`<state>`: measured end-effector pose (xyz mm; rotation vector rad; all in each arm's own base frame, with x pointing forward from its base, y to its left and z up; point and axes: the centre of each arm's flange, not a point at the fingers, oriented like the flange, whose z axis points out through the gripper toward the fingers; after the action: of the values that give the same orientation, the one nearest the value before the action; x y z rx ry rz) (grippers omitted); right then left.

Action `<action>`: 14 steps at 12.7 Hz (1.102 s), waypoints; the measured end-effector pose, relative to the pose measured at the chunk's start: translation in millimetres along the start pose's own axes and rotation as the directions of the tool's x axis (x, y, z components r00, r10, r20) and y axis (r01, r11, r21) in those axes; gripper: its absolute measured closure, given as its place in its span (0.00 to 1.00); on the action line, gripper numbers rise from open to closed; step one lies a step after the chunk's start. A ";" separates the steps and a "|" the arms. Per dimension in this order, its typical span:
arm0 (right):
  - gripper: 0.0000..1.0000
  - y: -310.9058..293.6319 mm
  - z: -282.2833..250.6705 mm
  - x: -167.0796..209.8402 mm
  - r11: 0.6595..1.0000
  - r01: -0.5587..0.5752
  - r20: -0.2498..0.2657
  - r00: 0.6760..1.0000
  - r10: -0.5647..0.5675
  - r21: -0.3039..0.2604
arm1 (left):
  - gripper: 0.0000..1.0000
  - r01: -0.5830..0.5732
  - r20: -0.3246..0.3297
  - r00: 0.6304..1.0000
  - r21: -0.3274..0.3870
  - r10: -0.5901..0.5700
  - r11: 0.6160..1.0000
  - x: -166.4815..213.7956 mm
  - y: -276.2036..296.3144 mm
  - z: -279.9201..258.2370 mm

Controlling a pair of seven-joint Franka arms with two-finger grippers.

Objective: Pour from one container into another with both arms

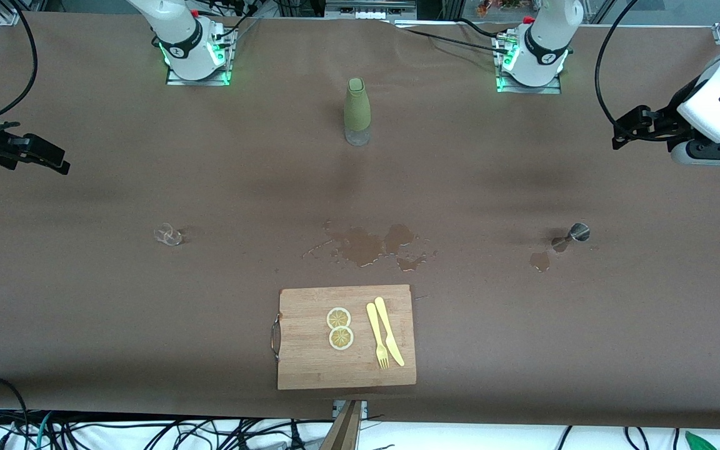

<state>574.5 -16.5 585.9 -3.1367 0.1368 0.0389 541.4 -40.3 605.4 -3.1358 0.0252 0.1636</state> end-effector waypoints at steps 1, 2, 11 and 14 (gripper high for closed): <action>0.00 0.0 0.1 -0.1 1.000 0.000 0.001 1.000 0.000 0.000 | 0.00 0.000 0.000 1.000 0.000 0.000 1.000 0.0 0.0 0.0; 0.00 0.0 0.2 -0.2 1.000 0.000 0.002 1.000 0.000 0.000 | 0.00 0.000 0.000 1.000 0.000 0.000 1.000 0.0 0.0 0.0; 0.00 -0.3 9.7 -1.0 0.998 0.065 0.044 0.997 -0.065 0.000 | 0.00 0.008 -0.004 1.000 -0.001 -0.008 1.000 1.3 -0.4 0.7; 0.00 0.1 32.5 7.7 0.940 0.341 0.084 0.936 -0.342 0.024 | 0.00 0.016 -0.001 1.000 0.000 -0.016 1.000 2.4 3.6 4.1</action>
<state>581.4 -17.3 553.2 -3.0916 -0.4081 0.1730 543.3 -43.9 601.1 -3.1354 0.0000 0.1617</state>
